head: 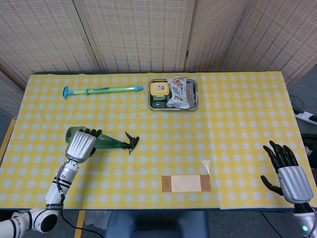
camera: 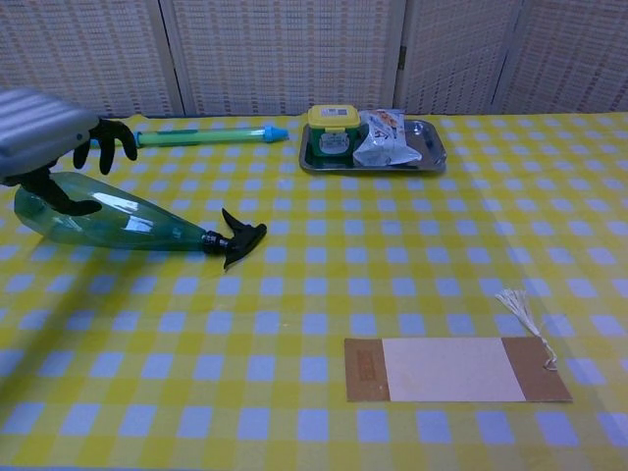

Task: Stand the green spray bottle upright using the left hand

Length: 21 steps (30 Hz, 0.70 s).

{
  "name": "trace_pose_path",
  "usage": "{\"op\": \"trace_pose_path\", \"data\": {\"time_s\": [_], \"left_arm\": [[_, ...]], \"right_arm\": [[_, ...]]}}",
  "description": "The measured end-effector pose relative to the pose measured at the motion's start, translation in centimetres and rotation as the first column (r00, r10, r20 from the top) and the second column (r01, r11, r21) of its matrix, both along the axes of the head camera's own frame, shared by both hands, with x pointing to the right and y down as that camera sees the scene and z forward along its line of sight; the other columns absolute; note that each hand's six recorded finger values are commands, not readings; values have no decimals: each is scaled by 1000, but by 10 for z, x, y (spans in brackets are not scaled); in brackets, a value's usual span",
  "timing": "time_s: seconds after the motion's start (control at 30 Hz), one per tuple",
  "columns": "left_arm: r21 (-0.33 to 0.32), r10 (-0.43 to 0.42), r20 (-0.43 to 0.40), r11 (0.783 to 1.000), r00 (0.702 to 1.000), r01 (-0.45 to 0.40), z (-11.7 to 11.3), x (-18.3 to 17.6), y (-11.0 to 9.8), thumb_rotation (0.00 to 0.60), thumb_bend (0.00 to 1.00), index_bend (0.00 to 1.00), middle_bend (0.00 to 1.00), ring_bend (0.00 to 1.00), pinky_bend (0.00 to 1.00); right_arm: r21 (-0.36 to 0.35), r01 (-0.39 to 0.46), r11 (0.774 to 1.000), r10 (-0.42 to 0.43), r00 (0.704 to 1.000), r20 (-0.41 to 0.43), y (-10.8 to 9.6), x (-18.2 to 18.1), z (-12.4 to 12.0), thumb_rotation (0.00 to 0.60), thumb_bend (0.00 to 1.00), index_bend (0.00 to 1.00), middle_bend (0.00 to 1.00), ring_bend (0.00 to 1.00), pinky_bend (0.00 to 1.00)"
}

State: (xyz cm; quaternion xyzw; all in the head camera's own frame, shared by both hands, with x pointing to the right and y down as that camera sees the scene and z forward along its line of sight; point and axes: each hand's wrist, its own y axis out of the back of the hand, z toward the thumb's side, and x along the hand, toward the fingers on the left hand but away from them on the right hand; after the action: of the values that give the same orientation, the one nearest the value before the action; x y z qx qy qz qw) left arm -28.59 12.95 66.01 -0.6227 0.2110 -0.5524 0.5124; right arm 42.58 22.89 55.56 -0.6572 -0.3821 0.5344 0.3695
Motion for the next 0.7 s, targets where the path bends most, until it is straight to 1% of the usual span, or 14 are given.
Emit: {"op": "trace_pose_path", "data": {"time_s": [0.2, 0.3, 0.5, 0.7], "left_arm": [[4, 52, 58, 999, 997, -52, 23, 20, -8, 600, 288, 321, 468, 517, 611], [-13, 72, 75, 997, 995, -71, 38, 30, -8, 600, 287, 321, 468, 524, 615], [-42, 105, 80, 994, 991, -102, 60, 51, -5, 600, 287, 331, 468, 529, 618], [-68, 112, 95, 992, 989, -106, 75, 55, -1, 600, 288, 335, 468, 534, 619]], "right_arm": [[-7, -7, 1000, 7, 1000, 16, -2, 2, -1, 600, 320, 0, 0, 13, 0], [1, -10, 1000, 10, 1000, 27, -3, 4, -5, 600, 321, 0, 0, 11, 0], [4, -29, 1000, 28, 999, 46, -5, 11, -10, 600, 320, 0, 0, 16, 0], [18, -37, 999, 35, 998, 59, -4, 16, -18, 600, 321, 0, 0, 17, 0]]}}
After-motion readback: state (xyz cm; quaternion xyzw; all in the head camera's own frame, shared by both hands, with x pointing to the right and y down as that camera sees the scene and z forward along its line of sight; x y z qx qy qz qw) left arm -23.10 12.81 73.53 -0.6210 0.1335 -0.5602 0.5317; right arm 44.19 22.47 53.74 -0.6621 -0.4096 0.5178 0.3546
